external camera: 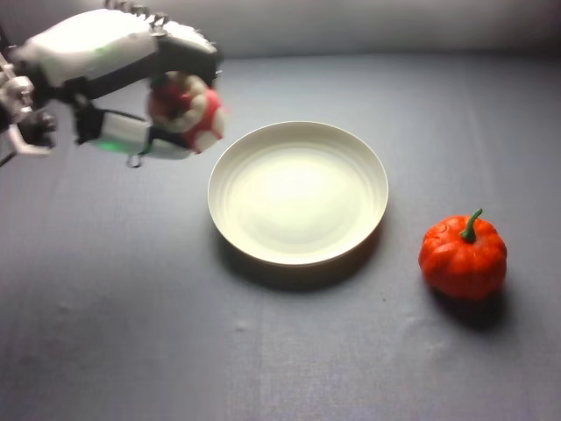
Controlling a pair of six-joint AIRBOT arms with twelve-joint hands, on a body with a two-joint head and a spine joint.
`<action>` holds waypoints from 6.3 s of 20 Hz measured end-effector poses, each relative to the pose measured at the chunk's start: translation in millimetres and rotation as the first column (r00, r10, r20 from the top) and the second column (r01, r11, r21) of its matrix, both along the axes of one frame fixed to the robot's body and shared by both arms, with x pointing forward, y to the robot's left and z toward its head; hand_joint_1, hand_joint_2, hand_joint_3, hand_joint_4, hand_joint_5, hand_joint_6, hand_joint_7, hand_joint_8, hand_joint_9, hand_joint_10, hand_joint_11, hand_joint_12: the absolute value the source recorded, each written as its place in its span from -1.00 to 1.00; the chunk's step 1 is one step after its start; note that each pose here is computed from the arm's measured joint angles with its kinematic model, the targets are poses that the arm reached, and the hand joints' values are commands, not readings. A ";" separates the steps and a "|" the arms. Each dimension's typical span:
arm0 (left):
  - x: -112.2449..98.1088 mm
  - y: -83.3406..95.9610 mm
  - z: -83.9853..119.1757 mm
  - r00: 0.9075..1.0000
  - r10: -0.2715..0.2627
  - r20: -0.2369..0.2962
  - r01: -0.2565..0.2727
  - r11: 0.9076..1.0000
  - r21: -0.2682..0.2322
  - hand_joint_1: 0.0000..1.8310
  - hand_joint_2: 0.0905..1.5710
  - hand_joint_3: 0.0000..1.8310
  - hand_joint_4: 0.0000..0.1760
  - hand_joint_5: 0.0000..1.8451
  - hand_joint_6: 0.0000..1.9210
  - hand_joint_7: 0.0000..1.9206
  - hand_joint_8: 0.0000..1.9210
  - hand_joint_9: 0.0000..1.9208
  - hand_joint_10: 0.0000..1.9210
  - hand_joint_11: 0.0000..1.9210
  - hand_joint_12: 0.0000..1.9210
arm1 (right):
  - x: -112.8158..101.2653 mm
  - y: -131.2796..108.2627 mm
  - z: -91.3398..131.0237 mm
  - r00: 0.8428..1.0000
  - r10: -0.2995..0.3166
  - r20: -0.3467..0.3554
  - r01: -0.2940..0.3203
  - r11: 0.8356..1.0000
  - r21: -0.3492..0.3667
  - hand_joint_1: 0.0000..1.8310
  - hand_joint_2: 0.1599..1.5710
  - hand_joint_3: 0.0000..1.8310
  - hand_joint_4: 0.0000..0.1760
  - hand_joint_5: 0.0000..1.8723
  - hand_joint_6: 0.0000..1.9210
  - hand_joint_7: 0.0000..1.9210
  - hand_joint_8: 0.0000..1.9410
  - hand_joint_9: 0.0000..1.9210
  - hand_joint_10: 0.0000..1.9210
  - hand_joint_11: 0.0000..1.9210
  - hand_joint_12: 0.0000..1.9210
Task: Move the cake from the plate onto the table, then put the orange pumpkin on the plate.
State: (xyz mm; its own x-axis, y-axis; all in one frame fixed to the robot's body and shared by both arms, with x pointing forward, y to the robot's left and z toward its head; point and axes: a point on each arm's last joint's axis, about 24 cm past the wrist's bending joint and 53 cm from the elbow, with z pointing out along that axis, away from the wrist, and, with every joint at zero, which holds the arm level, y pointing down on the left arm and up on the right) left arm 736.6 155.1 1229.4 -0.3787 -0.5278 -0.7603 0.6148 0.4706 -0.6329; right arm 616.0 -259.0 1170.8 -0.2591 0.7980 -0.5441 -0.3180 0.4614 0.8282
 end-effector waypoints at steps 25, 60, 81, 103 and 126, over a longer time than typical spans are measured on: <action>-0.5 43.9 -127.9 0.957 0.134 -0.259 -0.113 0.989 0.092 0.16 0.01 -1.00 0.04 -0.99 -1.00 -0.96 -0.99 -0.89 -0.87 -1.00 -0.61 | 0.1 2.4 -0.7 1.000 0.001 -0.002 -0.001 1.000 0.012 -0.11 0.07 -1.00 -0.50 -0.86 -0.99 -1.00 -1.00 -1.00 -1.00 -1.00 -1.00; -48.7 109.5 8.0 0.984 0.134 -0.118 -0.165 0.934 -0.317 0.02 0.00 -1.00 1.00 -1.00 -1.00 -1.00 -1.00 -0.96 -0.99 -1.00 -0.19 | 49.6 116.2 -73.0 0.934 0.253 -0.253 -0.334 0.870 -0.362 -0.16 -0.04 -0.99 -0.29 -1.00 -1.00 -1.00 -1.00 -1.00 -1.00 -1.00 -0.99; -41.6 93.4 -15.0 0.981 0.116 -0.157 -0.159 0.944 -0.290 0.05 0.11 -1.00 1.00 -1.00 -1.00 -1.00 -1.00 -0.88 -1.00 -1.00 0.15 | 58.7 156.0 -93.2 0.896 0.339 -0.287 -0.424 0.845 -0.325 0.33 0.48 -1.00 -1.00 -0.19 0.24 -0.08 0.42 -0.13 0.65 -0.18 0.83; -46.7 95.7 -28.0 0.975 0.120 -0.187 -0.171 0.943 -0.285 0.05 -0.02 -1.00 1.00 -1.00 -1.00 -1.00 -1.00 -1.00 -1.00 -1.00 -1.00 | 38.1 110.2 -12.5 0.947 0.289 -0.139 -0.320 0.868 -0.379 -0.11 -0.19 -1.00 0.66 -0.95 -0.98 -0.96 -0.99 -0.97 -0.99 -0.93 -0.96; -51.3 93.9 -26.0 0.976 0.111 -0.186 -0.165 0.938 -0.306 -0.02 -0.02 -1.00 1.00 -1.00 -1.00 -1.00 -1.00 -0.88 -0.99 -1.00 0.12 | -58.1 213.1 -28.3 0.742 0.647 -0.178 -0.667 0.685 -0.291 -0.05 -0.04 -1.00 -0.04 -0.65 -1.00 -0.74 -1.00 -0.74 -1.00 -1.00 0.19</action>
